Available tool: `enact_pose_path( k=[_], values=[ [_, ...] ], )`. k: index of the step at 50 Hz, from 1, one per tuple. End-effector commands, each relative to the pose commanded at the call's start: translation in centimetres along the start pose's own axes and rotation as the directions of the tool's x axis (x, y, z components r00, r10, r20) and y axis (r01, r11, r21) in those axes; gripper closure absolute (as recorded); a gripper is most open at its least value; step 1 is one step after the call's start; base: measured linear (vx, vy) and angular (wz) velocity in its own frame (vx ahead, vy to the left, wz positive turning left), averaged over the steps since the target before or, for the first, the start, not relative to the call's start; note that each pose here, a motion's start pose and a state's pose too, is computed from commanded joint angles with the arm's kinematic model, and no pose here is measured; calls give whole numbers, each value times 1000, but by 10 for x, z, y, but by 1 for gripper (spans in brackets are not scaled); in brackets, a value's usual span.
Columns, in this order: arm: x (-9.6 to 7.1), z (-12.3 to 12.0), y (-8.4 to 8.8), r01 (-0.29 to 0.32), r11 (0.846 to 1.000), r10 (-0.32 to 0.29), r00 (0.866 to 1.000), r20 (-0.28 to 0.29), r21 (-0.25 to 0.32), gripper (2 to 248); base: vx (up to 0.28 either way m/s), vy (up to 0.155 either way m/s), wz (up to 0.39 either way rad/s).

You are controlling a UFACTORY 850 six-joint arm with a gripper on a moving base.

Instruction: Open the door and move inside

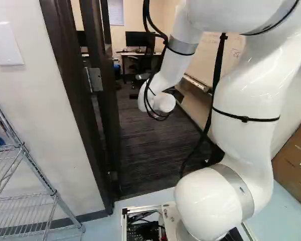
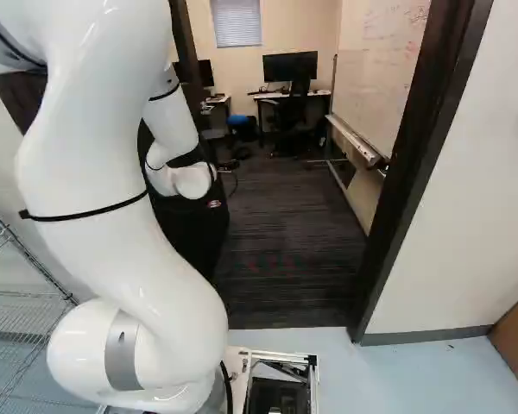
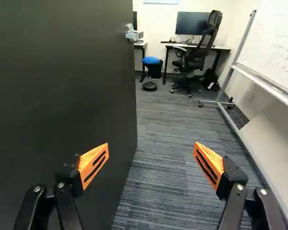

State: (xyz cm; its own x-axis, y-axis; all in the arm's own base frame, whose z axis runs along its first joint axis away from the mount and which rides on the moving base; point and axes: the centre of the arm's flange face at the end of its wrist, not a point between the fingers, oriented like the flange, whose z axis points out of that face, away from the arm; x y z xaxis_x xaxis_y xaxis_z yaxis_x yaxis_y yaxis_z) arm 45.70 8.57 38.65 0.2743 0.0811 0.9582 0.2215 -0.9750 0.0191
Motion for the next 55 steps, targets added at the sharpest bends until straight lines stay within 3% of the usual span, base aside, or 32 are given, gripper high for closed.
enact_pose_path(
  k=[20,55],
  values=[
    [-13,-52,18,-22,998,23,1000,12,-56,3,0,0,0],
    [-52,-145,38,-62,985,68,997,29,-158,3,0,0,0]
  ],
)
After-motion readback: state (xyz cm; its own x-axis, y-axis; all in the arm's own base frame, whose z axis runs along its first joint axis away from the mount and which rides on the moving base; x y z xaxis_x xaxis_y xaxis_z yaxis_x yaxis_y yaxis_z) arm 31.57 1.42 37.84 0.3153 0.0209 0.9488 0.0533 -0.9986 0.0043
